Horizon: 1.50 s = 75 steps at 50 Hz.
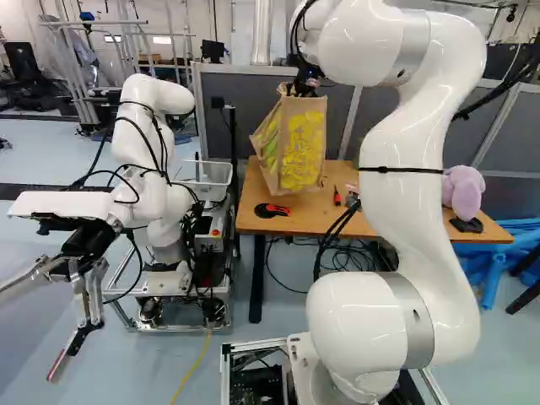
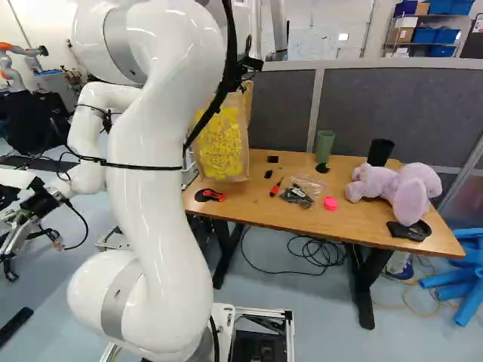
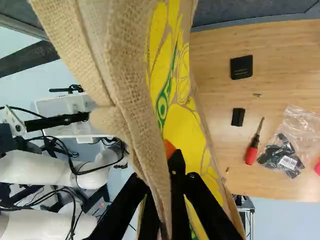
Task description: Pick up the bag on the ground and place it on the table
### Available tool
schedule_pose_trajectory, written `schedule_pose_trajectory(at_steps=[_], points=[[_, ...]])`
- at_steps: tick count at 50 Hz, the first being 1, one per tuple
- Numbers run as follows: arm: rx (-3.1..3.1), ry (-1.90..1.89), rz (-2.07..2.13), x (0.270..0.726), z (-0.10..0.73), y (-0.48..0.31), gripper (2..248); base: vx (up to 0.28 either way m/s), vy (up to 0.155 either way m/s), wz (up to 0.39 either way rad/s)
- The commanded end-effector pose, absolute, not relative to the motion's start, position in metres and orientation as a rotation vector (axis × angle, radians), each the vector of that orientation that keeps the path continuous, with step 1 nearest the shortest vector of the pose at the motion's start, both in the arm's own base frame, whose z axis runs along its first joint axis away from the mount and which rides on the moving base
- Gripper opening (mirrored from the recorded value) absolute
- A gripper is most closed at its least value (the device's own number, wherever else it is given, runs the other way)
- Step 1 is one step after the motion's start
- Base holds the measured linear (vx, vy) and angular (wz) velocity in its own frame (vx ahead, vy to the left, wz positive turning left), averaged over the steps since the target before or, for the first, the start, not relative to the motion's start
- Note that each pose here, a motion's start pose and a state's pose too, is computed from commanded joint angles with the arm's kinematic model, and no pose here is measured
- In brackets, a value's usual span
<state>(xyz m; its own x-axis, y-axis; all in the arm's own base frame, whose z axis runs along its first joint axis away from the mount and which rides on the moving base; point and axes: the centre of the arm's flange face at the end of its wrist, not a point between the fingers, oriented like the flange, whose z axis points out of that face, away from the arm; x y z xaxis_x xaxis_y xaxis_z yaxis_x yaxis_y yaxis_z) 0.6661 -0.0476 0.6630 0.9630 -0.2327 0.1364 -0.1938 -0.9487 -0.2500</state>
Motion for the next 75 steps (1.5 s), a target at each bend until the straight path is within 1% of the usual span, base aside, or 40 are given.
schedule_pose_trajectory(at_steps=[40, 58, 59, 63, 64, 69, 70, 74, 75], points=[[-2.878, 0.291, -0.247, 0.747, 0.6, -0.043, 21, 0.0, 0.0, 0.0], [-2.875, 0.286, -0.284, 0.762, 0.596, -0.044, 21, 0.0, 0.0, 0.0], [-2.875, 0.285, -0.284, 0.763, 0.596, -0.044, 42, 0.0, 0.0, 0.0], [-2.875, 0.285, -0.285, 0.763, 0.596, -0.044, 42, 0.0, 0.0, 0.0], [-2.875, 0.285, -0.285, 0.763, 0.596, -0.044, 77, 0.0, 0.0, 0.0], [-2.875, 0.285, -0.286, 0.763, 0.596, -0.044, 77, 0.0, 0.0, 0.0], [-2.875, 0.285, -0.286, 0.763, 0.596, -0.044, 113, 0.0, 0.0, 0.0], [-2.875, 0.285, -0.286, 0.763, 0.596, -0.044, 113, 0.0, 0.0, 0.0], [-2.875, 0.285, -0.286, 0.763, 0.596, -0.044, 149, 0.0, 0.0, 0.0]])
